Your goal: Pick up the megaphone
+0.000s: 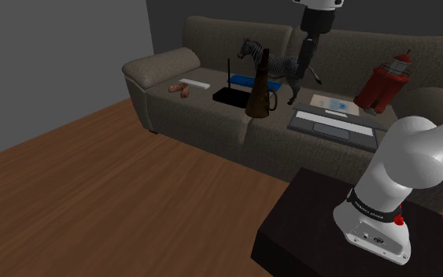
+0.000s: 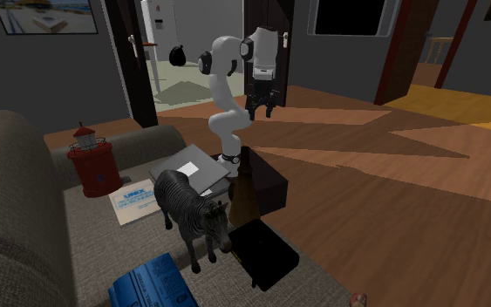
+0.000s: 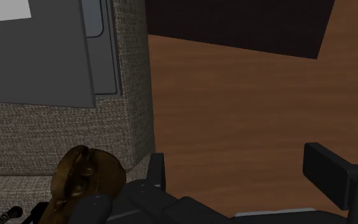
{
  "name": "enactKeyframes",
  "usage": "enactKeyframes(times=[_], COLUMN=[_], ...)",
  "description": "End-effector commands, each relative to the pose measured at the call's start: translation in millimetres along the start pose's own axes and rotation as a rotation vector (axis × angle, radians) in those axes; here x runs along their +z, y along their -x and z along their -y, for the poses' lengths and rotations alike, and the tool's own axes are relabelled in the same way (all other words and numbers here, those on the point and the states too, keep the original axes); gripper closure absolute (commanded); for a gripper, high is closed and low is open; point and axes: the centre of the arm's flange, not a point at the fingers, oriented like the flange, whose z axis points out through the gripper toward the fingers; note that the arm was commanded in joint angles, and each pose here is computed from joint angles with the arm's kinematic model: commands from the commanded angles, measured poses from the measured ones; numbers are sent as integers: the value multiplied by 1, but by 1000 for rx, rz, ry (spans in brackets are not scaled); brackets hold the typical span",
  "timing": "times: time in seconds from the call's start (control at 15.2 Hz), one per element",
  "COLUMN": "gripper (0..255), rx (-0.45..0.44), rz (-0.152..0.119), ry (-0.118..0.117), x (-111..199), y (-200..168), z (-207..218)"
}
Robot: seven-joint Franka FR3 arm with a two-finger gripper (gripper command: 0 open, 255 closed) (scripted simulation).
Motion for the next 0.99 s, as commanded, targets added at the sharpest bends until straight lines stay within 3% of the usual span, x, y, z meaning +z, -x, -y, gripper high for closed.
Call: enactKeyframes(times=[0.0, 0.92], gripper=[0, 0], rx=[0, 18], rz=[0, -101], ry=[0, -65], x=[0, 99], y=[0, -57], z=[0, -149])
